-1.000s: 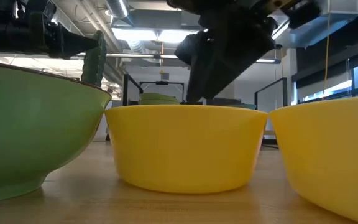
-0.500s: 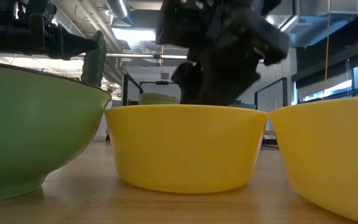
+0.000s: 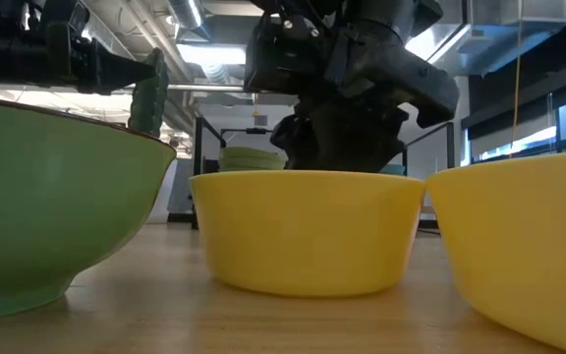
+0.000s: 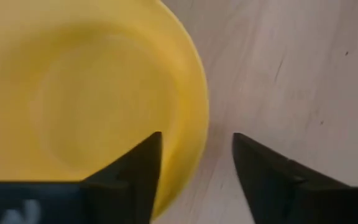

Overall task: Pick & Place Mini bowls
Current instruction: Stack the yellow bowl on the top of the yellow bowl on the shelf

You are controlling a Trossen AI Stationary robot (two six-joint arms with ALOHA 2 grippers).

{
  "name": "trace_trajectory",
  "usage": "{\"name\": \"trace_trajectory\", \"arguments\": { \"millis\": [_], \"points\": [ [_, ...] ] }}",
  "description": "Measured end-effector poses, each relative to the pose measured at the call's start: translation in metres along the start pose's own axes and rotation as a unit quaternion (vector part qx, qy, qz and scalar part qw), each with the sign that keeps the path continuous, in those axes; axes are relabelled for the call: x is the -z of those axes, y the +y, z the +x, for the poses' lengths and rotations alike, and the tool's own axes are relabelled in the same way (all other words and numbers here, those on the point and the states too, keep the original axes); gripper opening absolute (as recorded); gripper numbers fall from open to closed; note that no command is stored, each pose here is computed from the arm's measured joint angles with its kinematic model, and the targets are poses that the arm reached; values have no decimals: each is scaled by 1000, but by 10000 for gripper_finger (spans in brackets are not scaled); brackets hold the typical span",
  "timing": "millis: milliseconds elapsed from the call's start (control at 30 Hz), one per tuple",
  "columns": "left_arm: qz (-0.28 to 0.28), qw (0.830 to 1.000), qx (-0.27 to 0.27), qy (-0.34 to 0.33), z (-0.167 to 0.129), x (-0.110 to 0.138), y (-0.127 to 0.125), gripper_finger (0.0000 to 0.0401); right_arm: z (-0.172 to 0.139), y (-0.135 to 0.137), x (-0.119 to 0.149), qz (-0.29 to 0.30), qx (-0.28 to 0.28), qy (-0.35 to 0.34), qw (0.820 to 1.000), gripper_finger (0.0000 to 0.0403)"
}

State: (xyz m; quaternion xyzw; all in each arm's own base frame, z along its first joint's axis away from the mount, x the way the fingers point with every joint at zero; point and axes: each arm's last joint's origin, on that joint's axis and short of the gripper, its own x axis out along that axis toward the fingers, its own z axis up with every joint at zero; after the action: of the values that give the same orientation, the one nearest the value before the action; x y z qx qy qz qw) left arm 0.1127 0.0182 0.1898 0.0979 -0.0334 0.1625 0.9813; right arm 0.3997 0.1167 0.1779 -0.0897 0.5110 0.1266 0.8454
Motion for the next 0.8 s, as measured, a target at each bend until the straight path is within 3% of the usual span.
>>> {"name": "trace_trajectory", "arguments": {
  "millis": [300,533,800],
  "points": [
    [0,1000,0,0,0,0,0,5,-1,-7,0,6,24,-2,1000,15],
    [0,1000,0,0,0,0,0,7,-31,-8,-3,1,33,-13,999,8],
    [0,1000,0,0,0,0,0,4,-108,-19,-7,2,61,-87,994,5]
  ]
}}
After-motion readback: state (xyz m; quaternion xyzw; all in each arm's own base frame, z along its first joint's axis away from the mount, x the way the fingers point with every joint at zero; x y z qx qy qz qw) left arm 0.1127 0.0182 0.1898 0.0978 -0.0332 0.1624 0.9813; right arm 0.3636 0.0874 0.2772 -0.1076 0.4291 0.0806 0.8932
